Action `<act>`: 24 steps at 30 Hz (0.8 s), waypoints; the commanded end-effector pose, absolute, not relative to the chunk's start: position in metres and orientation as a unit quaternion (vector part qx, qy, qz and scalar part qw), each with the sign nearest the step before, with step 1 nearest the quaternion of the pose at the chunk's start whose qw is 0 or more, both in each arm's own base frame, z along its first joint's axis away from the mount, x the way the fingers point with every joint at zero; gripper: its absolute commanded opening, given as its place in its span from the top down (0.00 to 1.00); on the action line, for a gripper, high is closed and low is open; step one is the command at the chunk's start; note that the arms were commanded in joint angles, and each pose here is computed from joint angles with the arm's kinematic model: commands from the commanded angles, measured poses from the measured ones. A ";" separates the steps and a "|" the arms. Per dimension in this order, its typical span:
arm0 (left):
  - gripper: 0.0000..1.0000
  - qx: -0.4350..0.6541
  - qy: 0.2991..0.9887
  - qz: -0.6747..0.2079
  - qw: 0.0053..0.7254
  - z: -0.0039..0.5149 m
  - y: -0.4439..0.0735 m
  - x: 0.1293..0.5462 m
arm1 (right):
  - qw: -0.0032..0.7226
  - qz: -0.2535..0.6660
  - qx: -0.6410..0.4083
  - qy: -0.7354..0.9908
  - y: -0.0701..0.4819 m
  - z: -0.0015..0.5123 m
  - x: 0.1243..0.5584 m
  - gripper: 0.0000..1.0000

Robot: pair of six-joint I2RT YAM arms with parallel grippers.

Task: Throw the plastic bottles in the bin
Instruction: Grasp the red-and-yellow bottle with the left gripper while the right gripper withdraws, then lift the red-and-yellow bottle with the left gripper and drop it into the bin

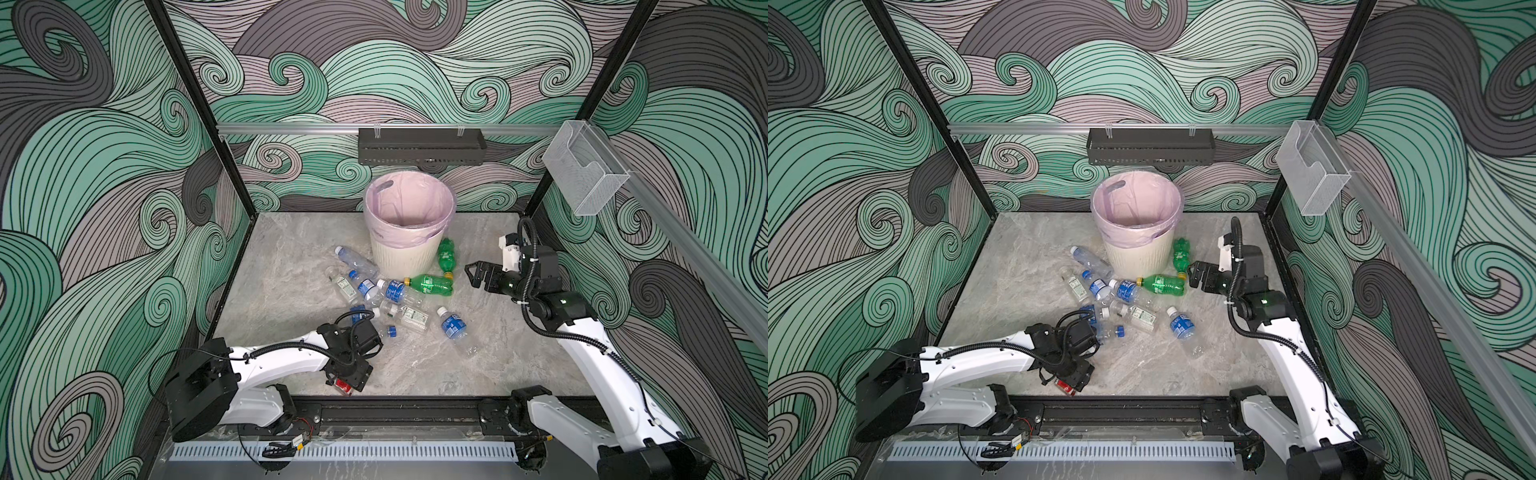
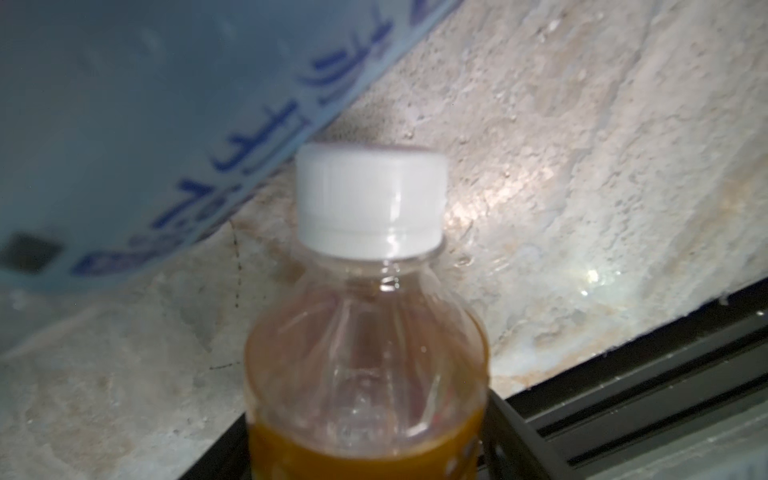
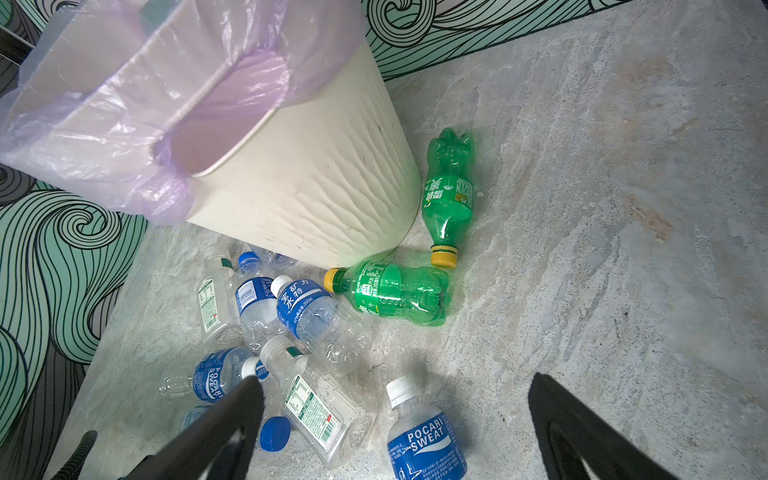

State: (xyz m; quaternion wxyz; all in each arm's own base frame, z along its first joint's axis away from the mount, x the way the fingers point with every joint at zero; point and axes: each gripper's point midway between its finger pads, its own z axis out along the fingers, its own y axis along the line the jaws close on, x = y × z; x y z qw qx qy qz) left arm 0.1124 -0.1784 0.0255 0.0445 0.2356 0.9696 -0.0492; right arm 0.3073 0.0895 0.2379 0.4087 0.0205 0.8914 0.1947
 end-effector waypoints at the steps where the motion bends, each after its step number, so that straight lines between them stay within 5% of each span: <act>1: 0.35 0.230 0.970 -0.055 0.049 0.026 -0.186 0.115 | 0.408 0.200 0.024 0.891 0.090 0.237 0.308 0.00; 5: 0.47 0.229 0.970 -0.055 0.055 0.028 -0.189 0.118 | 0.405 0.196 0.026 0.893 0.088 0.234 0.309 0.00; 11: 0.50 0.228 0.965 -0.078 0.107 0.061 -0.197 0.129 | 0.386 0.186 0.034 0.903 0.083 0.216 0.309 0.00; 24: 0.48 0.195 0.901 -0.130 0.366 0.183 -0.180 0.176 | 0.351 0.180 0.030 0.918 0.084 0.186 0.308 0.00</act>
